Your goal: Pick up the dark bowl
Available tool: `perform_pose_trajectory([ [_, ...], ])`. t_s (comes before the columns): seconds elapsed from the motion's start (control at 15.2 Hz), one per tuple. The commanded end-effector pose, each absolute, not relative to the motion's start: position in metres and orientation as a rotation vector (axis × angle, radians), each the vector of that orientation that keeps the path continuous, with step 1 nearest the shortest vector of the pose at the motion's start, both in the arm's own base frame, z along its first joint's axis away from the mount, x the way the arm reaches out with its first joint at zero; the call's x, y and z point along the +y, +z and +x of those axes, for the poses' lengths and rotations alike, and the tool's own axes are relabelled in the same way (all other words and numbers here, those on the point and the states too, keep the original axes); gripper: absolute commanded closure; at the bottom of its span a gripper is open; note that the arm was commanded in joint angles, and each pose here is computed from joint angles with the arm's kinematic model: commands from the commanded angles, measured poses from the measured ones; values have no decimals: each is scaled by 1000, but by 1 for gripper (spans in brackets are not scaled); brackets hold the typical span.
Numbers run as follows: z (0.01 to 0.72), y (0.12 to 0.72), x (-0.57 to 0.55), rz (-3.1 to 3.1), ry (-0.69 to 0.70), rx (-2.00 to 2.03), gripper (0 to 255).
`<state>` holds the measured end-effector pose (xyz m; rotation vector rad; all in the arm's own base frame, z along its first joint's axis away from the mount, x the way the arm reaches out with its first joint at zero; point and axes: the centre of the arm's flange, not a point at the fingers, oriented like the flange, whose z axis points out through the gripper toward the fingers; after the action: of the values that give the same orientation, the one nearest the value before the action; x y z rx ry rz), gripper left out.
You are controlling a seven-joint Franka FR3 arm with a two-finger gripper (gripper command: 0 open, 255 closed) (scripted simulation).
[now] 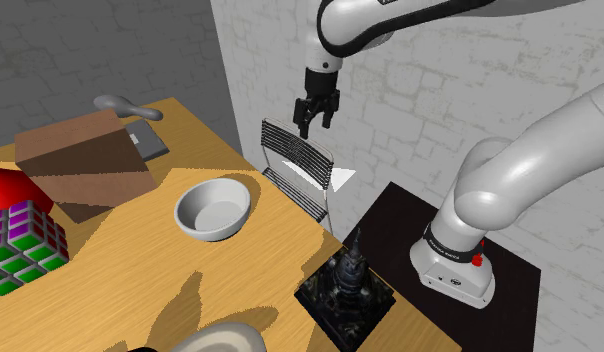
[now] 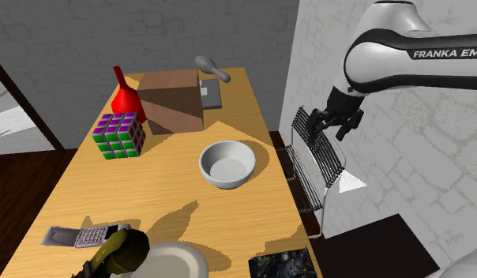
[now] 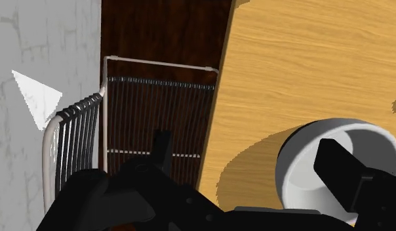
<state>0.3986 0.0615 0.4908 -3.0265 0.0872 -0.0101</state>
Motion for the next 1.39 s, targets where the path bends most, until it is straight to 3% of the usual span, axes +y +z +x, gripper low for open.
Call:
perform_pose_trajectory([
  [0.0, 414, 473, 74, -3019, -13, 88, 0],
  [1.32, 580, 312, 192, -2950, -22, 92, 0],
])
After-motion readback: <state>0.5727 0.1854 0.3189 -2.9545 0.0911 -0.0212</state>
